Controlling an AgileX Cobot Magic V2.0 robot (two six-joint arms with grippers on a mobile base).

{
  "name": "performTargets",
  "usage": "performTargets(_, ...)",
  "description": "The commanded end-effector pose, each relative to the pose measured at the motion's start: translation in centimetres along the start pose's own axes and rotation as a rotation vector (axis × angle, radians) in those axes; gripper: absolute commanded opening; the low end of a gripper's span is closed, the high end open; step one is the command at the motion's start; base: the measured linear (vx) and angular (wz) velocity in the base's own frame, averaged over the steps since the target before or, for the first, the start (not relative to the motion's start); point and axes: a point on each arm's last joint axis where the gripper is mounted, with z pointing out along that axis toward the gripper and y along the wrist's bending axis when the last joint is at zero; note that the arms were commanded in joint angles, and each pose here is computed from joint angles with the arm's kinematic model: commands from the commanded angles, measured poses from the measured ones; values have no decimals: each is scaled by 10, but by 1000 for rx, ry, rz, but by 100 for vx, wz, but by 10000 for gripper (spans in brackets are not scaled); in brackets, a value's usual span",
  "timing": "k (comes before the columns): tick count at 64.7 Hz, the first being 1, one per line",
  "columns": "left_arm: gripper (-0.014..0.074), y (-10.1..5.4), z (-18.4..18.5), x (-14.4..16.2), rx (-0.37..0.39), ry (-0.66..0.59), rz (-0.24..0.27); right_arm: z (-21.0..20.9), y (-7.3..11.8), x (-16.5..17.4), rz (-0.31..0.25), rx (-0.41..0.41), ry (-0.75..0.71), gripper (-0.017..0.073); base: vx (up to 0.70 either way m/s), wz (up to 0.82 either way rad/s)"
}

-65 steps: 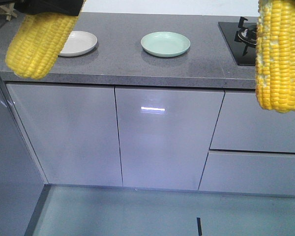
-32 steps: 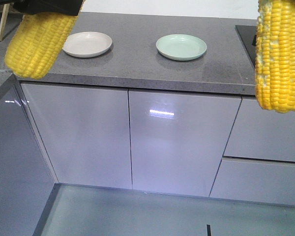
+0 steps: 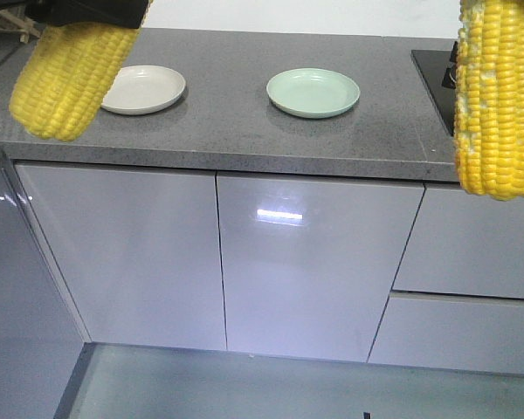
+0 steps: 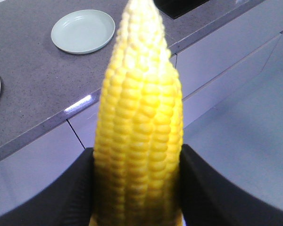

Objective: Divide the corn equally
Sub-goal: 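Drive the base toward the cream and pale green plates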

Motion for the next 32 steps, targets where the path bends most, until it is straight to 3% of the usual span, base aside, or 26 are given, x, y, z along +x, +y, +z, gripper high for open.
performTargets(1, -8, -3, -20, -6, -1, -88, -6, -9, 8, -11, -19, 0, -82, -4, 13, -3)
performTargets(32, -8, -3, -20, -6, -1, -88, -6, -9, 8, -11, -19, 0, -82, -4, 16, 6)
